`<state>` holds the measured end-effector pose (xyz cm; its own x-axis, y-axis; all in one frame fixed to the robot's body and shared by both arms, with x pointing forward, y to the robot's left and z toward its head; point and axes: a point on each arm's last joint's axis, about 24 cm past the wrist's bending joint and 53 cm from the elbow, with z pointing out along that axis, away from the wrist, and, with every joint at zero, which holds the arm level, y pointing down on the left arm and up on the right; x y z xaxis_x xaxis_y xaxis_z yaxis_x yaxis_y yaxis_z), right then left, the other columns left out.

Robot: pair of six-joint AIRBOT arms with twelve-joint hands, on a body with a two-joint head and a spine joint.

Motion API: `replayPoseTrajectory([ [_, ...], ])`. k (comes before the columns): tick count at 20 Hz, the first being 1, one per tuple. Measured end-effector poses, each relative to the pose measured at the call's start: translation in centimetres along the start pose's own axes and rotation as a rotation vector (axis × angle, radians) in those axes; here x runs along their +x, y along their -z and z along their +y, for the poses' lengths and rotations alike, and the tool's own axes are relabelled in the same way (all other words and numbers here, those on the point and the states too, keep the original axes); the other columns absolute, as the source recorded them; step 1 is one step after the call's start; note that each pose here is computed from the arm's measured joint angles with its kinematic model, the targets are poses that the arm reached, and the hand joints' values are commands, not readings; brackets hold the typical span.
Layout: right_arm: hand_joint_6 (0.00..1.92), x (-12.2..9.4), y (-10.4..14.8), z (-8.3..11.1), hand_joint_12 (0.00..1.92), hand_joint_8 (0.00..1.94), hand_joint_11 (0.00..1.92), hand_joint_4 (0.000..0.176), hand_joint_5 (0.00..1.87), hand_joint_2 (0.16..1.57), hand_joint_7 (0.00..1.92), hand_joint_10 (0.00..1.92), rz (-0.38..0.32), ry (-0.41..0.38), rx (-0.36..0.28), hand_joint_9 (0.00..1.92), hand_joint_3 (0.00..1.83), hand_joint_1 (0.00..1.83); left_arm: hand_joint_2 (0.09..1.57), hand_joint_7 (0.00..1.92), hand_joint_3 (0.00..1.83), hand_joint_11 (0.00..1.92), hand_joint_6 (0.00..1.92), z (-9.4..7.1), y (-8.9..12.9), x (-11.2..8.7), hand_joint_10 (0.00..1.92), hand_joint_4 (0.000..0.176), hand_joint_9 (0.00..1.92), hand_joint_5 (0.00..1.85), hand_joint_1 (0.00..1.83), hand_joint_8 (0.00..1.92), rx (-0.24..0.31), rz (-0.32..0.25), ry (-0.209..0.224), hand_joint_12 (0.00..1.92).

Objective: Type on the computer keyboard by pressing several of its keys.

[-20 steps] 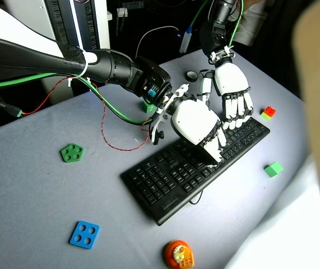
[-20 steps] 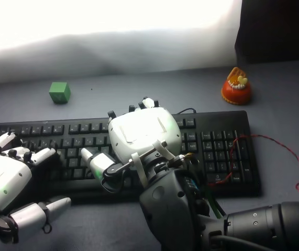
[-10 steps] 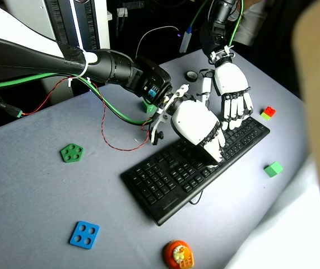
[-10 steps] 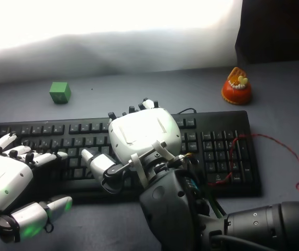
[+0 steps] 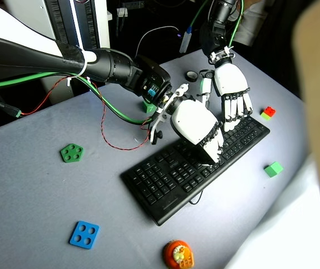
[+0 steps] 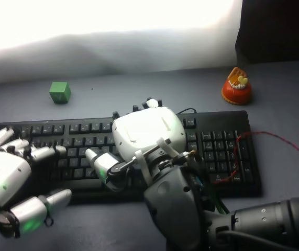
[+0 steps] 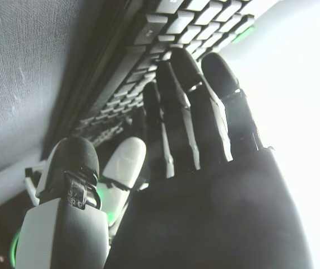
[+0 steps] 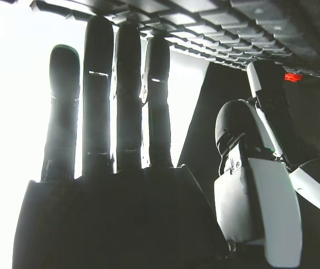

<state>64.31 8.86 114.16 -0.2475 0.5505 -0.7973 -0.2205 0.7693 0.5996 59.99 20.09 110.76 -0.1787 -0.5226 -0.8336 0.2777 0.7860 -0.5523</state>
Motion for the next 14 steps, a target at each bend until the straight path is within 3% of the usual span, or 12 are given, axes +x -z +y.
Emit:
replayPoseTrajectory([
  [7,0.33,-4.7,1.1,-0.2,1.68,0.03,0.25,0.000,0.73,1.25,0.93,0.86,-0.069,-0.004,0.010,0.67,0.00,0.08,1.32,0.55,0.00,0.00,0.09,-1.6,0.4,-3.5,0.71,0.010,0.32,0.42,0.24,0.00,0.049,-0.181,0.004,1.57],
  [11,0.33,-6.9,3.0,-1.0,1.70,0.01,0.22,0.000,0.73,1.25,0.90,0.87,-0.096,-0.005,0.023,0.65,0.00,0.07,1.32,0.55,0.00,0.00,0.09,-2.0,0.7,-1.5,0.68,0.013,0.31,0.42,0.26,0.00,0.055,-0.156,0.026,1.49],
  [14,0.33,-8.2,4.2,-1.7,1.69,0.01,0.23,0.000,0.73,1.25,0.91,0.87,-0.114,0.006,0.038,0.66,0.00,0.09,1.31,0.54,0.00,0.00,0.08,-1.4,0.6,-1.0,0.58,0.017,0.33,0.41,0.26,0.00,0.048,-0.155,0.012,1.46],
])
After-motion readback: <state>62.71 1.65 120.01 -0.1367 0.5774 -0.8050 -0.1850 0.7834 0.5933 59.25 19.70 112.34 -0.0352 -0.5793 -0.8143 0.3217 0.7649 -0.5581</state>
